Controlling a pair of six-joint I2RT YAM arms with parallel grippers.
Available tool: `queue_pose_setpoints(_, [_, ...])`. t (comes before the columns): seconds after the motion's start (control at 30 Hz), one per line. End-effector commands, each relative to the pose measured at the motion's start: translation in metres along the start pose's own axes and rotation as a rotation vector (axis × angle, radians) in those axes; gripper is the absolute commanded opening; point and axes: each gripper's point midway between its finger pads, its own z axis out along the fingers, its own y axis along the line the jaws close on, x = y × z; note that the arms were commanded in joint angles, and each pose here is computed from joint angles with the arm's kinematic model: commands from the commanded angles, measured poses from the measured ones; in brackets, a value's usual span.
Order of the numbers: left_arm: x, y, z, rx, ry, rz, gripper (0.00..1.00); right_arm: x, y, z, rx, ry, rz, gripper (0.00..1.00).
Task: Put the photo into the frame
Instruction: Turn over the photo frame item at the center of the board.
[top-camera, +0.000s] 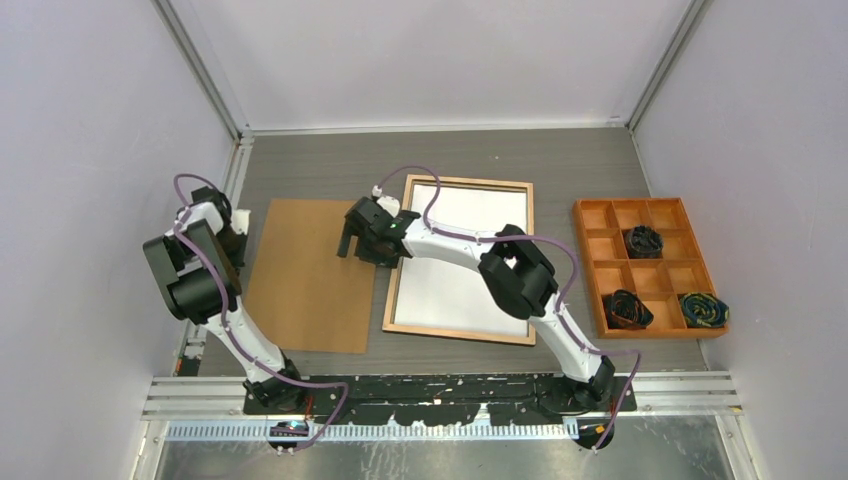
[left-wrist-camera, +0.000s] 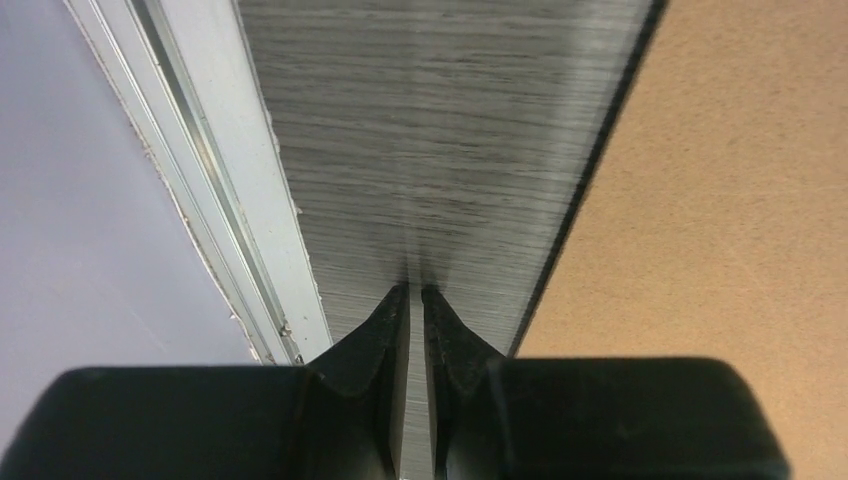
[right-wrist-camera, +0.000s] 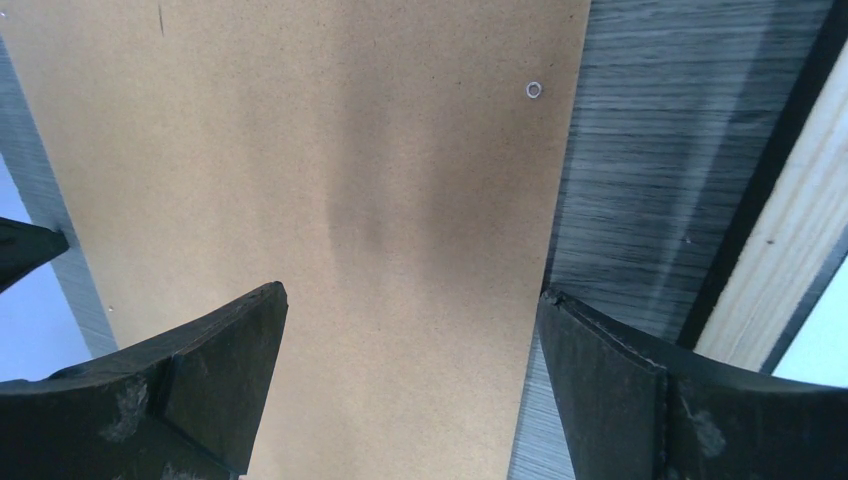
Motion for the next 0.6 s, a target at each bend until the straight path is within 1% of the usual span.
queue_pose_setpoints(0.0, [0.009, -0.041, 0.018, 0.143, 0.036, 0.010, 0.13, 0.008, 0.008, 0.007, -0.023, 0.027, 0.031, 1.00])
queue_pose_setpoints(0.23, [0.009, -0.043, 0.016, 0.149, 0.045, 0.030, 0.10, 0.017, 0.018, 0.012, -0.073, 0.070, 0.074, 1.00])
queue_pose_setpoints(0.33, [0.007, -0.046, 0.016, 0.155, 0.052, 0.047, 0.07, 0.017, 0.035, 0.009, -0.169, 0.109, 0.122, 0.98])
queue_pose_setpoints(0.37, [0.005, -0.051, 0.016, 0.181, 0.046, 0.052, 0.06, 0.014, 0.040, 0.006, -0.196, 0.116, 0.140, 0.97])
queue_pose_setpoints(0.57, [0.004, -0.063, 0.017, 0.276, 0.088, 0.073, 0.01, -0.028, 0.082, -0.030, -0.465, 0.123, 0.294, 0.94])
